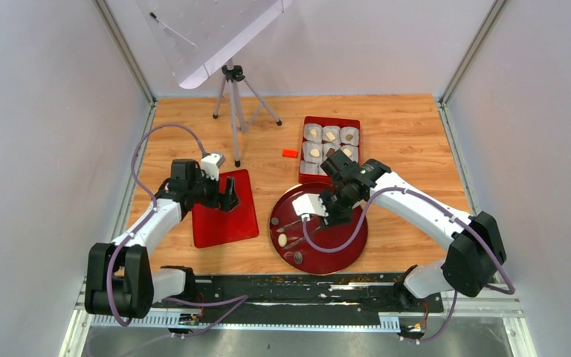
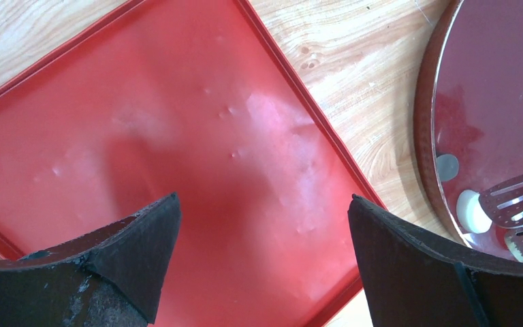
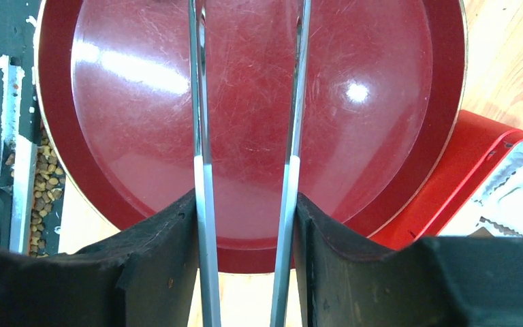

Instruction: Pack the chocolate

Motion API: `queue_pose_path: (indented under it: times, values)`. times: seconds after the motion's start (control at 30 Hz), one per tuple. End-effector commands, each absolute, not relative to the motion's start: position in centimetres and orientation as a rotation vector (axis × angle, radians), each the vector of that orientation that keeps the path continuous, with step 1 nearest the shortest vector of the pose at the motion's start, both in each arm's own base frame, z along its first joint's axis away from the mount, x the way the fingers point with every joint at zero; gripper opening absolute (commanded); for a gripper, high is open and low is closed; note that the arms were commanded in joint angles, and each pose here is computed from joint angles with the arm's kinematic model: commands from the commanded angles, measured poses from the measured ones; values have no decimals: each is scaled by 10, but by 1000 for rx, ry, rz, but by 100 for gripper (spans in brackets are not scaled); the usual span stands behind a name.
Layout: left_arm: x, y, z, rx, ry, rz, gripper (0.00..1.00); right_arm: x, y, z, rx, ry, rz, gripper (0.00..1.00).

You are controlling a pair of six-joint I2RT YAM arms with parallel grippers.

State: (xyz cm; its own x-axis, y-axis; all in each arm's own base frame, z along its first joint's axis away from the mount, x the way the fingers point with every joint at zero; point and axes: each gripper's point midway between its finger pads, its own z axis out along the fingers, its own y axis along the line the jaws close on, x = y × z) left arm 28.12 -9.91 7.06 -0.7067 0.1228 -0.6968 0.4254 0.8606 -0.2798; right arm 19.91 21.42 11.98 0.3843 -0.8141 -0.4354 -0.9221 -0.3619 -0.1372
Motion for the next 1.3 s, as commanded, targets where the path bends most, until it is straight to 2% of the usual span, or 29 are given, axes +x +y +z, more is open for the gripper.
queue_pose_path:
  times: [0.0, 0.77, 1.03, 1.13, 1.17, 1.2, 1.27]
  values:
    - [289, -97, 86, 391, 2269, -542, 100, 210, 240, 137, -2247, 1397, 459, 49]
    - [287, -97, 87, 383, 2270, -541, 100, 218, 242, 125, -2293, 1404, 474, 44]
    - [287, -97, 87, 381, 2275, -543, 100, 234, 232, 105, -2364, 1444, 363, 39]
    - [288, -96, 87, 383, 2274, -538, 100, 235, 232, 107, -2369, 1447, 358, 33]
    - [288, -96, 88, 384, 2271, -536, 100, 235, 232, 109, -2371, 1448, 357, 29]
    - [288, -96, 86, 384, 2274, -538, 100, 236, 232, 117, -2366, 1450, 352, 20]
    - [288, -96, 86, 383, 2274, -536, 100, 237, 231, 127, -2352, 1459, 339, 15]
